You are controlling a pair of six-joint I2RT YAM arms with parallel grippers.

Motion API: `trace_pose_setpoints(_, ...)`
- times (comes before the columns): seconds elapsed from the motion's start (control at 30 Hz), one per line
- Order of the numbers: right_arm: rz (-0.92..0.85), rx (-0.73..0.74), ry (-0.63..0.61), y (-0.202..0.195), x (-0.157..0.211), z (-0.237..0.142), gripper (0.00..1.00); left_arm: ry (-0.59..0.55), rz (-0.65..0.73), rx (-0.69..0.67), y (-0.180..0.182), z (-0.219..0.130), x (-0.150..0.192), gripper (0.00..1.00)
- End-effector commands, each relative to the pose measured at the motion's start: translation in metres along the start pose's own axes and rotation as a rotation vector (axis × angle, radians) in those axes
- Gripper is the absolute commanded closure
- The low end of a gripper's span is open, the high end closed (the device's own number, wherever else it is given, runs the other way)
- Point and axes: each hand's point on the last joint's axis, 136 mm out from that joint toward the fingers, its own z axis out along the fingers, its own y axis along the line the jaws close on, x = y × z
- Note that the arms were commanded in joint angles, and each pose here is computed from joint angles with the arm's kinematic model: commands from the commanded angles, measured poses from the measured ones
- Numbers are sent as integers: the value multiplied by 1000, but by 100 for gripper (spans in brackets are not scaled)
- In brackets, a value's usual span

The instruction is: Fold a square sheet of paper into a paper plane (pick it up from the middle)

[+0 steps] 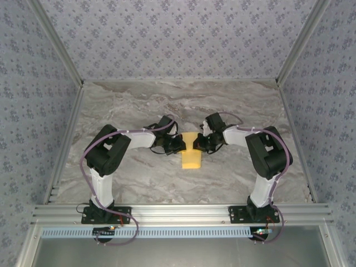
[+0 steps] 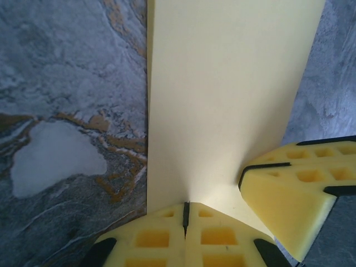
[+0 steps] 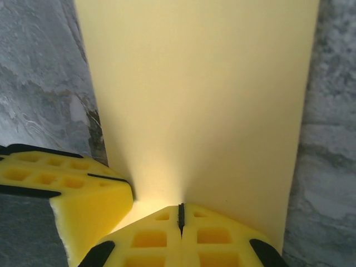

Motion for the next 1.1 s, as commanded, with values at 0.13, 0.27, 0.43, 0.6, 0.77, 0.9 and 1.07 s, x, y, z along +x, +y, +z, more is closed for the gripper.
trace_pose_setpoints(0.13, 35, 22, 98, -14, 34, 0, 100, 173, -178, -485, 140, 10, 70, 100)
trace_pose_setpoints(0.27, 36, 28, 116, -17, 44, -3, 100, 173, -184, -492, 142, 10, 71, 100)
trace_pose_setpoints(0.43, 25, 50, 128, -26, 57, -9, 100, 172, -189, -492, 144, 10, 72, 100)
trace_pose_setpoints(0.6, -27, 11, 82, -2, 42, -17, 100, 170, -186, -492, 144, 10, 71, 100)
trace_pose_setpoints(0.77, -66, -11, 71, 18, 33, -7, 100, 168, -185, -489, 143, 10, 70, 100)
trace_pose_setpoints(0.9, -44, 7, 101, 6, 44, 6, 100, 168, -184, -493, 143, 10, 70, 100)
trace_pose_setpoints(1.07, -28, 37, 136, -8, 64, 3, 100, 166, -183, -499, 145, 10, 70, 100)
